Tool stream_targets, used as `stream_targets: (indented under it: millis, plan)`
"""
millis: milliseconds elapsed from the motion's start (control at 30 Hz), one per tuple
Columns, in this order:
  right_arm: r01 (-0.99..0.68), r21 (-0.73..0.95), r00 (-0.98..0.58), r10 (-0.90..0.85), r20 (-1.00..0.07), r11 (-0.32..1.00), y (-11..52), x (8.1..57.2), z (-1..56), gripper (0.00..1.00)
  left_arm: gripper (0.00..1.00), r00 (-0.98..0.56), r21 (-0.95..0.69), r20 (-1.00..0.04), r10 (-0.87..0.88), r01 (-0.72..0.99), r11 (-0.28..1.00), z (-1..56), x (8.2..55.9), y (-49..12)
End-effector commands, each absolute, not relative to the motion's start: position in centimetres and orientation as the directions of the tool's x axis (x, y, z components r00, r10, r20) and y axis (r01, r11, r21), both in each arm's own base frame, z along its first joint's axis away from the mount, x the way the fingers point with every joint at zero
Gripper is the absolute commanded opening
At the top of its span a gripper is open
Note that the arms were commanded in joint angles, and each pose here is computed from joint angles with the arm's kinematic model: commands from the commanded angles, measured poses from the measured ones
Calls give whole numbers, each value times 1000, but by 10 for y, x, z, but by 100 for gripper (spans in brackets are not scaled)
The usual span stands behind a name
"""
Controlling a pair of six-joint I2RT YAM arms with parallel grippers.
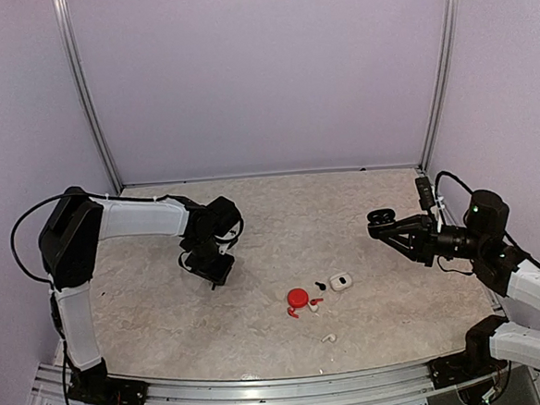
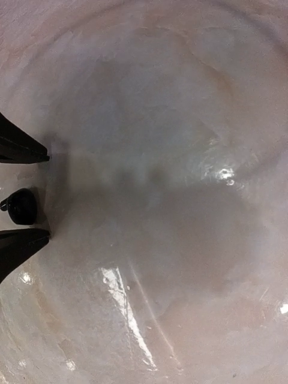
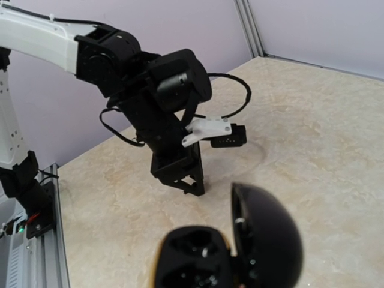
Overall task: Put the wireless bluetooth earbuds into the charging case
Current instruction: Adjust the left earbud at the center of the board, then move the left earbud to the center of the board.
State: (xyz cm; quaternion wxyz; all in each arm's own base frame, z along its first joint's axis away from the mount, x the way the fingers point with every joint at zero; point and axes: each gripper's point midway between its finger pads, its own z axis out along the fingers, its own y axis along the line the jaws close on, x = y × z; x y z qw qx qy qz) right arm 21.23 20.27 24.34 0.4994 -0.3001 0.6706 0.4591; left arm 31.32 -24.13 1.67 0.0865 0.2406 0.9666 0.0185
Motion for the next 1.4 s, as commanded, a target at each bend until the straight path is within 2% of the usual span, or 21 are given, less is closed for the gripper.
stream_targets:
  millis: [0, 300, 533, 633, 733, 833, 1367]
  plan:
    - [-867, 300, -299, 66, -952, 398, 200, 211, 250, 0, 35, -857, 63, -129, 498, 494, 867, 7, 307, -250]
    - [-868, 296, -295, 67, -953, 399, 200, 210, 252, 0, 21, -832, 20, -57, 552, 552, 834, 0, 251, -261]
    - [-870, 296, -296, 64, -953, 394, 200, 211, 252, 0, 19, -787, -50, 5, 618, 617, 786, -6, 184, -272]
    - [-872, 297, -296, 63, -953, 389, 201, 211, 252, 0, 23, -768, -34, 28, 639, 639, 769, -4, 168, -271]
    - [-873, 299, -299, 62, -952, 386, 202, 211, 252, 0, 32, -762, 10, 51, 646, 647, 762, 0, 165, -264]
    - [-873, 298, -297, 62, -953, 385, 202, 211, 252, 0, 35, -760, 51, 45, 649, 650, 758, 5, 172, -263]
    - [-872, 298, -299, 61, -952, 389, 201, 211, 250, 0, 33, -716, 119, 52, 696, 697, 707, 2, 188, -277]
